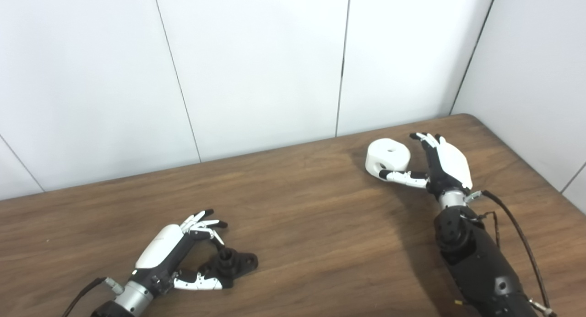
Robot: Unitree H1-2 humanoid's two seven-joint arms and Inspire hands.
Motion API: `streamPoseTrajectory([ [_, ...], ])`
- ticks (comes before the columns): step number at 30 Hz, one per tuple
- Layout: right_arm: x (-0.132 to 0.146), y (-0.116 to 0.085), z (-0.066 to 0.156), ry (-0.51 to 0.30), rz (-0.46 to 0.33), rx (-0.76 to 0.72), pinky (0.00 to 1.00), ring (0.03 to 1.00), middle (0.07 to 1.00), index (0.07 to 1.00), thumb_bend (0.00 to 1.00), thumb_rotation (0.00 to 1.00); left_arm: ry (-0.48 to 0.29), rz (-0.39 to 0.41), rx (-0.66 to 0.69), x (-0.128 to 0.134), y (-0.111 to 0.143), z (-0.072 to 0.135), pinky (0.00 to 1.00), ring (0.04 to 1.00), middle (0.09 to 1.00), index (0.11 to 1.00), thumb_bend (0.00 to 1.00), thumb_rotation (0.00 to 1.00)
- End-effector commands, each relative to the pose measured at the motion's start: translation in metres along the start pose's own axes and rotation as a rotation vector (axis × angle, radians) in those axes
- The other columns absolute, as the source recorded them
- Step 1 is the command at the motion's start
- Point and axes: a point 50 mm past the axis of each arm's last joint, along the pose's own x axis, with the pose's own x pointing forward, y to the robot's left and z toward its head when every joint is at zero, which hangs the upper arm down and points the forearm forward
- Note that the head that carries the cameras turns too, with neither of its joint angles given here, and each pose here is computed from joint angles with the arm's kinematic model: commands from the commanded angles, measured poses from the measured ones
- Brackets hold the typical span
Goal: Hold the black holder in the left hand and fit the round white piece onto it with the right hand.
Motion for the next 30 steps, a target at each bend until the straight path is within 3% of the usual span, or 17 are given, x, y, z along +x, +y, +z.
streamPoseTrajectory([
  [1,0.019,-0.022,0.017,-0.059,-0.085,-0.008,1.0,1.0,0.931,0.852,0.97,0.59,0.054,-0.019,0.036,-0.013,0.008,-0.015,1.0,0.975,0.83,0.483,0.52,0.04],
  [22,0.03,-0.006,0.024,-0.023,-0.063,-0.052,1.0,1.0,0.935,0.792,0.95,0.58,0.044,-0.008,0.043,-0.016,0.011,-0.009,1.0,0.969,0.825,0.483,0.52,0.05],
  [28,0.035,0.002,0.025,-0.051,-0.057,-0.038,1.0,1.0,0.92,0.701,0.94,0.58,0.044,0.002,0.044,-0.02,0.013,-0.008,1.0,0.966,0.824,0.482,0.52,0.05],
  [30,0.037,0.005,0.024,-0.067,-0.062,-0.017,1.0,1.0,0.889,0.618,0.86,0.52,0.044,0.003,0.047,-0.021,0.014,-0.008,1.0,0.966,0.826,0.483,0.52,0.05],
])
